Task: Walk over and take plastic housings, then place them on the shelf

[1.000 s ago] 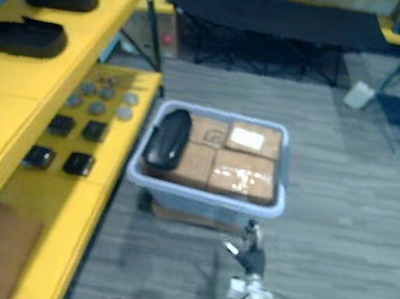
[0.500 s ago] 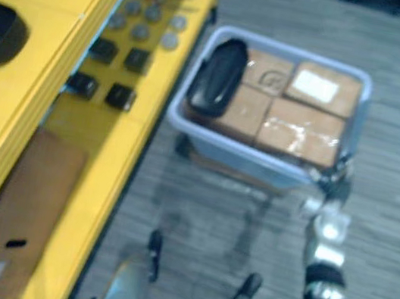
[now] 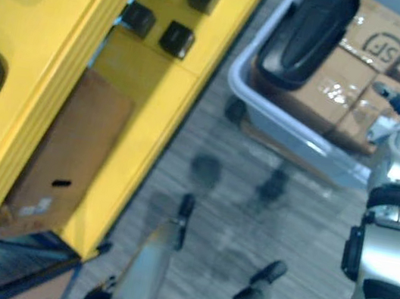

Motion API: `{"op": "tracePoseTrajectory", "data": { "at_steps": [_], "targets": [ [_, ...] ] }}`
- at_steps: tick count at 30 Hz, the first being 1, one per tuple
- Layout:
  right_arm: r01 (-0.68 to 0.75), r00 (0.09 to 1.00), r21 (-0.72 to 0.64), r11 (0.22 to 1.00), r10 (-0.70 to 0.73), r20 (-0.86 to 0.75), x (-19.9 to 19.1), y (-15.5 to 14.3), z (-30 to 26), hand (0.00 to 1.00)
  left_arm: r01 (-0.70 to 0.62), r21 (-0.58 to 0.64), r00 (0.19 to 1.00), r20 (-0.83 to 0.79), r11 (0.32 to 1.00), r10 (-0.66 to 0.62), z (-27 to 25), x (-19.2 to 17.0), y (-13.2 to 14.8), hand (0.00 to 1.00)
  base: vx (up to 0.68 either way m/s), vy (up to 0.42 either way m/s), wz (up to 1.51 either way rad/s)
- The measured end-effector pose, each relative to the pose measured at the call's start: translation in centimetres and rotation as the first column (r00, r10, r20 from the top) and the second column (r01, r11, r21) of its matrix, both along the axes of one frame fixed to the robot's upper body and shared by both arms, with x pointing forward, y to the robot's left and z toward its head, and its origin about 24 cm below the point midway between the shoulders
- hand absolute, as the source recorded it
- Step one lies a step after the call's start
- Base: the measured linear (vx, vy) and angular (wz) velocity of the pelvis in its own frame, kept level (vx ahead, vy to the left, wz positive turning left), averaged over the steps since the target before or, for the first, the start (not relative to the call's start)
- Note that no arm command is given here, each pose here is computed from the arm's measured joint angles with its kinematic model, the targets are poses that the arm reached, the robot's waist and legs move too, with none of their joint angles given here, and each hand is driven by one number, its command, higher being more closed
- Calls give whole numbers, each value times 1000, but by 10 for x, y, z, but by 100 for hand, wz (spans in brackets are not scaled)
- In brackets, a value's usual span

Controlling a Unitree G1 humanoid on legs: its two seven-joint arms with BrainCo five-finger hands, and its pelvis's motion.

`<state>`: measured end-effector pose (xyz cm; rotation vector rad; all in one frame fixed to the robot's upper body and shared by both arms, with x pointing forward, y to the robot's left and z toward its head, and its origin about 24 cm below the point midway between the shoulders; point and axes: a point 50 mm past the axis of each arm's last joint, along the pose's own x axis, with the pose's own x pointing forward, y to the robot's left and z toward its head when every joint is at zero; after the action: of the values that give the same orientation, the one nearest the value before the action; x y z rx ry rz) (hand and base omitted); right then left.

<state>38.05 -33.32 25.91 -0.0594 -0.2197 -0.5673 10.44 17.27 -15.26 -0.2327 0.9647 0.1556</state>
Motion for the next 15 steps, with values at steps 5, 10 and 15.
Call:
{"op": "tracePoseTrajectory", "data": {
  "at_steps": [5,10,15],
  "targets": [
    [51,997,-32,998,-53,-64,-1,-5,8,0,38,-11,999,-4,999,-38,-1,2,-6,0,-20,64,11],
    [126,989,-42,991,-129,-67,-2,-5,12,0,105,-28,994,-36,994,-106,-5,-5,-12,0,-30,54,13],
    [205,979,-32,978,-204,12,-5,-6,29,0,136,-45,990,-43,990,-138,-6,-9,-17,0,-15,27,4]
  ]
}}
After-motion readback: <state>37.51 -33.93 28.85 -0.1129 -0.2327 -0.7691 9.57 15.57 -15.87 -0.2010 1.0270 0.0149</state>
